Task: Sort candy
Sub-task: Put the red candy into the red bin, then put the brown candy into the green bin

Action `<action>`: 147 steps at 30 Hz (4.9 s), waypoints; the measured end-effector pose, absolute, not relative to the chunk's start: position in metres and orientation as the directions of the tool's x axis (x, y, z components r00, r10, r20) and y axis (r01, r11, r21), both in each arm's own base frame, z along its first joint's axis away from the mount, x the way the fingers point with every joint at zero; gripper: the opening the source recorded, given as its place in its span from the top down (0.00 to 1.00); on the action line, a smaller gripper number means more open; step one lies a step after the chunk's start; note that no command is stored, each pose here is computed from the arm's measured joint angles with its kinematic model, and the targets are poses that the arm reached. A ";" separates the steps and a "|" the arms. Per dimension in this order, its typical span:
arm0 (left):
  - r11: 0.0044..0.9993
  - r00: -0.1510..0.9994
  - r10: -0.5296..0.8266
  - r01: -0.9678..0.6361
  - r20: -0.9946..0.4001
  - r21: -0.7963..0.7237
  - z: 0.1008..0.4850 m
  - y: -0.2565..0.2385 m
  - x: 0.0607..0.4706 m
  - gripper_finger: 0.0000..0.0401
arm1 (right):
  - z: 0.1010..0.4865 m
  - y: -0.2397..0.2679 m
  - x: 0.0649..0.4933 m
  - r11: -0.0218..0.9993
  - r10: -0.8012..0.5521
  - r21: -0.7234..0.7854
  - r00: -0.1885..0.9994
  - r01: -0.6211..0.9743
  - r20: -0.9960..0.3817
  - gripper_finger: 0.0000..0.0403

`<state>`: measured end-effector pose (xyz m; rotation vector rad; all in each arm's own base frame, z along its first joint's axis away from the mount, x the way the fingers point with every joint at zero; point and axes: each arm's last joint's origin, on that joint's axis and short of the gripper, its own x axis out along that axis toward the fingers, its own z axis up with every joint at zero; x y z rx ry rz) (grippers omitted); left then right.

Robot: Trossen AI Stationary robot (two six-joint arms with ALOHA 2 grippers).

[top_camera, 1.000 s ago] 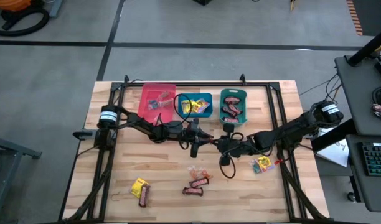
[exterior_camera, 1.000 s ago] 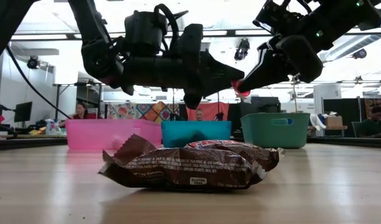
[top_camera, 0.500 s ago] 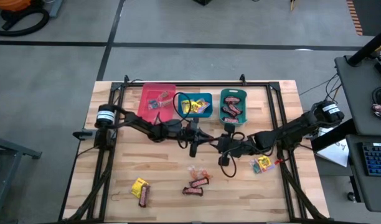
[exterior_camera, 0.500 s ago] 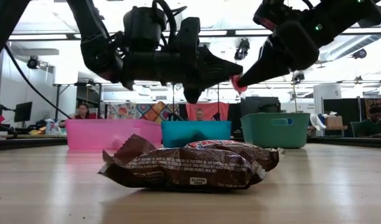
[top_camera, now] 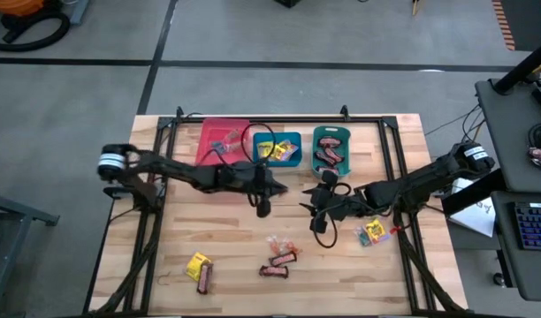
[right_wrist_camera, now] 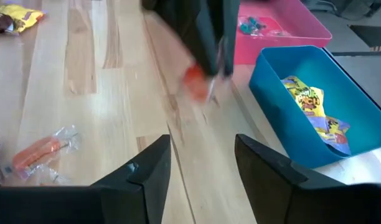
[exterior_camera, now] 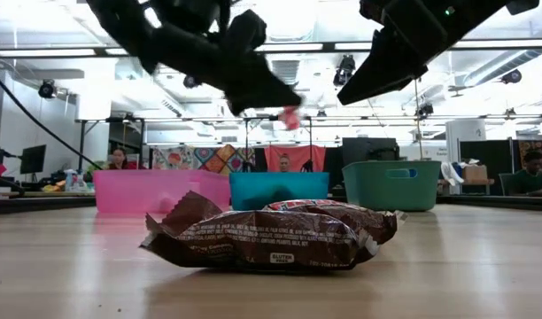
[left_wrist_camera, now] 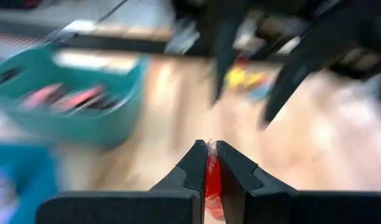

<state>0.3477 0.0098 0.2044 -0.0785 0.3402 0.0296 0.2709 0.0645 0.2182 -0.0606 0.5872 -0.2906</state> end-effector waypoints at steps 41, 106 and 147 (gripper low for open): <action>0.657 0.196 0.620 -0.659 -0.760 0.366 0.203 0.186 0.206 0.91 | 0.218 0.064 0.271 0.951 -0.287 -0.062 0.793 0.302 -0.538 0.59; 0.987 0.824 0.145 -0.159 -0.548 0.023 0.256 -0.058 0.259 0.65 | 0.156 0.156 0.336 0.979 0.122 -0.016 0.645 -0.204 -0.754 0.59; 0.989 0.856 0.126 -0.148 -0.501 -0.004 0.261 -0.062 0.262 0.65 | 0.158 0.158 0.354 0.967 0.188 0.042 0.588 -0.253 -0.786 0.89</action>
